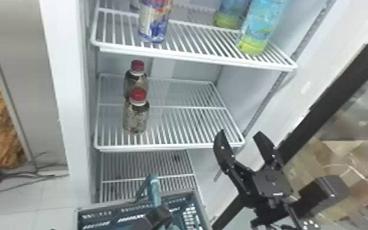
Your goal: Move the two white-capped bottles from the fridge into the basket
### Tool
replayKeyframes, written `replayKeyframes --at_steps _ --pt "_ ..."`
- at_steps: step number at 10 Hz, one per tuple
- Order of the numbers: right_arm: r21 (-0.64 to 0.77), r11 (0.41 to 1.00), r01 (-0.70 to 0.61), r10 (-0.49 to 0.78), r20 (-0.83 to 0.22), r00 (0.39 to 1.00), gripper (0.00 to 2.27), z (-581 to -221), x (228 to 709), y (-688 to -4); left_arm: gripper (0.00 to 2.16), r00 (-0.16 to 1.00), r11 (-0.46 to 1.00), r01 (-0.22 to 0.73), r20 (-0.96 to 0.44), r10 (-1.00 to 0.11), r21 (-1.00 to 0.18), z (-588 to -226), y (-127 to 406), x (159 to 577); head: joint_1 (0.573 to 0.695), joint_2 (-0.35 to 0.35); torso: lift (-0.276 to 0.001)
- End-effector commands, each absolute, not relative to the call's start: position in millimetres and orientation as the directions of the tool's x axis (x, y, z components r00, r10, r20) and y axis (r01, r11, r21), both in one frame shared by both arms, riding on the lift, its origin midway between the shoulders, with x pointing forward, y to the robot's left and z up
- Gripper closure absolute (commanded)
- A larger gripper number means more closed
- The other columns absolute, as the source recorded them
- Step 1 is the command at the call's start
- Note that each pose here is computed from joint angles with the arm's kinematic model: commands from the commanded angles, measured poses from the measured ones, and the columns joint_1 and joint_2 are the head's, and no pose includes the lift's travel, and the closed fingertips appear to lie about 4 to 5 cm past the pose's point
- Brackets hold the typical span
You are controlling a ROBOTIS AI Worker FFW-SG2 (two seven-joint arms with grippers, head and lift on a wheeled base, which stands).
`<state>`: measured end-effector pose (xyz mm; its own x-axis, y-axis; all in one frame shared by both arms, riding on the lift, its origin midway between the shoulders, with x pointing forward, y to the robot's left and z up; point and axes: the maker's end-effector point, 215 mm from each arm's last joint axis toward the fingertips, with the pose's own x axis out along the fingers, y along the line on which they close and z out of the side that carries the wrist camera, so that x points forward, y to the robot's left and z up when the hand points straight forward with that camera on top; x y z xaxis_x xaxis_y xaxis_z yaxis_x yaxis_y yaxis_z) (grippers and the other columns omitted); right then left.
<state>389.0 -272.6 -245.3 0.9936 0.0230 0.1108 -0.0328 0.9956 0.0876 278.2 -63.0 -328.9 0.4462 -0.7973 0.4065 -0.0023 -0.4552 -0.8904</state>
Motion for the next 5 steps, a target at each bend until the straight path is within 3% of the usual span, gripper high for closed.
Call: replayKeyframes --at_steps 1,5 --pt "0.088 0.996 -0.033 0.023 0.111 0.994 0.18 -245.9 388.9 -272.7 1.12 0.446 -0.457 -0.002 0.408 -0.797 -0.89 -328.6 -62.9 278.1 0.695 -0.35 -0.26" --pt "0.091 0.995 -0.033 0.022 0.116 0.993 0.18 -244.8 389.3 -273.1 1.12 0.446 -0.457 -0.002 0.408 -0.797 -0.89 -328.6 -62.9 278.1 0.695 -0.35 -0.26"
